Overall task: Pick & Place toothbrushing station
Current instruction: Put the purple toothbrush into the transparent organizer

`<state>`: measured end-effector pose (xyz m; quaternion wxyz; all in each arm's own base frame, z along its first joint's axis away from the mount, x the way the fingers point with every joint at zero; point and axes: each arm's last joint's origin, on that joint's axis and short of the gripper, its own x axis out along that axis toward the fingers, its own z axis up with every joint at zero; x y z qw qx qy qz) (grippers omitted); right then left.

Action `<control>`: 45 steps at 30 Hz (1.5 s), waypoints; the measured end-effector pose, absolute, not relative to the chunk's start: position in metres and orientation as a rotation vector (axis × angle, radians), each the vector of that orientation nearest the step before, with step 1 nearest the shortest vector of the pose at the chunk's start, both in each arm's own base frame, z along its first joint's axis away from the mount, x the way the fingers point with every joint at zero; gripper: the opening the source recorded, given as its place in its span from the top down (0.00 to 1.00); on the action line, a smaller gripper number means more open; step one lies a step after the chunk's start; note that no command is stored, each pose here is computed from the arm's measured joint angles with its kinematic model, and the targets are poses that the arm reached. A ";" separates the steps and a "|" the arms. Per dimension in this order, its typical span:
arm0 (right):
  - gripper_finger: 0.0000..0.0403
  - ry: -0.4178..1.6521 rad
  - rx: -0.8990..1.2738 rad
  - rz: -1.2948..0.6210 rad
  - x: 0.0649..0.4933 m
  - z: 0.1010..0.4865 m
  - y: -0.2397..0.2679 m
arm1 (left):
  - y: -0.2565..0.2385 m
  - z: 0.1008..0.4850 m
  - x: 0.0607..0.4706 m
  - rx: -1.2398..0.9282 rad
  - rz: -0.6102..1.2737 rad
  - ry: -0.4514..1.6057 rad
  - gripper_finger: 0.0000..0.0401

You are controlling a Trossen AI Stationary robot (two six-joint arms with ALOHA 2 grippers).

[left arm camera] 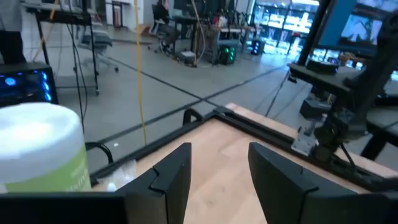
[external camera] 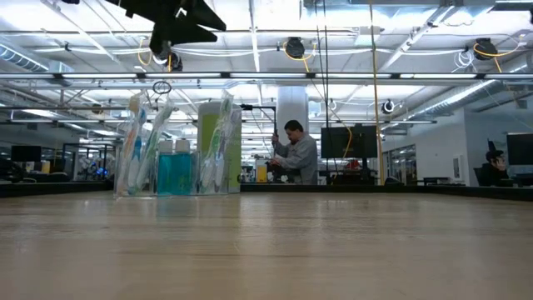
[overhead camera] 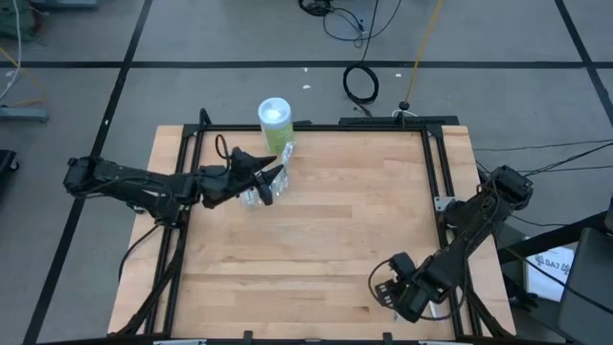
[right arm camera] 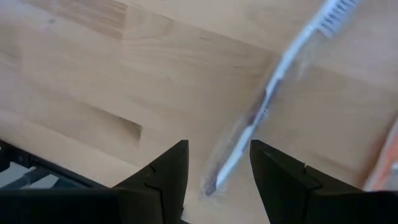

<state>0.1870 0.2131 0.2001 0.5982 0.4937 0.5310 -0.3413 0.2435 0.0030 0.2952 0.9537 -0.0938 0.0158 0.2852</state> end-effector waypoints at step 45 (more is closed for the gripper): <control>0.97 1.279 1.023 -0.638 0.171 0.137 0.191 | 0.017 0.292 0.243 -0.255 0.639 0.034 0.59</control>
